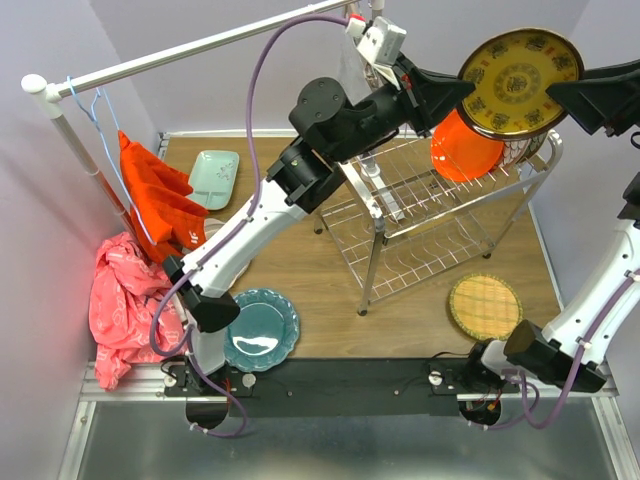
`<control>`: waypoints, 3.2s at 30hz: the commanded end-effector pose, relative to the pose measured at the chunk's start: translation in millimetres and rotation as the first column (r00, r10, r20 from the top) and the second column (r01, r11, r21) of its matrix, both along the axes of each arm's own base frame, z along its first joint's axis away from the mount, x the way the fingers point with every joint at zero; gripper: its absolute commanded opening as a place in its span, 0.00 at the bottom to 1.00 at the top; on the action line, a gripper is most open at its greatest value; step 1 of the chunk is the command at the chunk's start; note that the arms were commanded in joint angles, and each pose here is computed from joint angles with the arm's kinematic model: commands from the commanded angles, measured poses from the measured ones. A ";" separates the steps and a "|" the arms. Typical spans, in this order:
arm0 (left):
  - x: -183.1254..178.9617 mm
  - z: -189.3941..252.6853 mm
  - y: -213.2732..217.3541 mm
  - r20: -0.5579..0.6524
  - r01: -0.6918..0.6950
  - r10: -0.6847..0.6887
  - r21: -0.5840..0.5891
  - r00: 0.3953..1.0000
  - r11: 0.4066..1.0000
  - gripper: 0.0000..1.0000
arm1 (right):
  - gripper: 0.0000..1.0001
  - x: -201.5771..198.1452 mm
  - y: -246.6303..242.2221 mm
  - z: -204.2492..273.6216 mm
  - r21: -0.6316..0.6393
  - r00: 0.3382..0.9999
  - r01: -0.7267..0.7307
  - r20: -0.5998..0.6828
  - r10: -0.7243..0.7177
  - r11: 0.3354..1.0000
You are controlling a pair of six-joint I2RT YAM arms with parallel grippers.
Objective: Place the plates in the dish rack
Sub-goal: Pass the plate from the left arm to the right, then insert the plate into the dish rack
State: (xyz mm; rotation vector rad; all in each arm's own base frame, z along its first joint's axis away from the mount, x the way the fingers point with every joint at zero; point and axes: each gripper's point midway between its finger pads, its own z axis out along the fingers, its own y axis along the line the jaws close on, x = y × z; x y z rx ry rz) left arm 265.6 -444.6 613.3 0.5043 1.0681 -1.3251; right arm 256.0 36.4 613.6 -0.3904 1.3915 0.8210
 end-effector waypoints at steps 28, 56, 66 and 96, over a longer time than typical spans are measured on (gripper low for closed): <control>16.2 -5.3 165.3 -0.103 -0.558 0.552 -0.044 0.828 0.829 0.70 | 0.00 0.8 -15.1 18.2 -0.175 0.926 0.287 0.301 -0.226 0.942; -0.7 -68.9 234.6 -0.282 -0.666 0.643 0.020 0.712 0.746 0.70 | 0.01 88.2 59.5 -80.5 -0.399 0.923 0.381 0.221 -0.316 0.834; 2.3 -84.9 231.7 -0.314 -0.663 0.639 0.039 0.702 0.747 0.70 | 0.00 84.7 50.0 -100.1 -0.464 0.870 0.492 0.288 -0.399 0.737; 3.9 -101.1 234.9 -0.335 -0.669 0.644 0.050 0.688 0.742 0.70 | 0.01 85.4 44.1 -132.4 -0.546 0.804 0.592 0.342 -0.487 0.593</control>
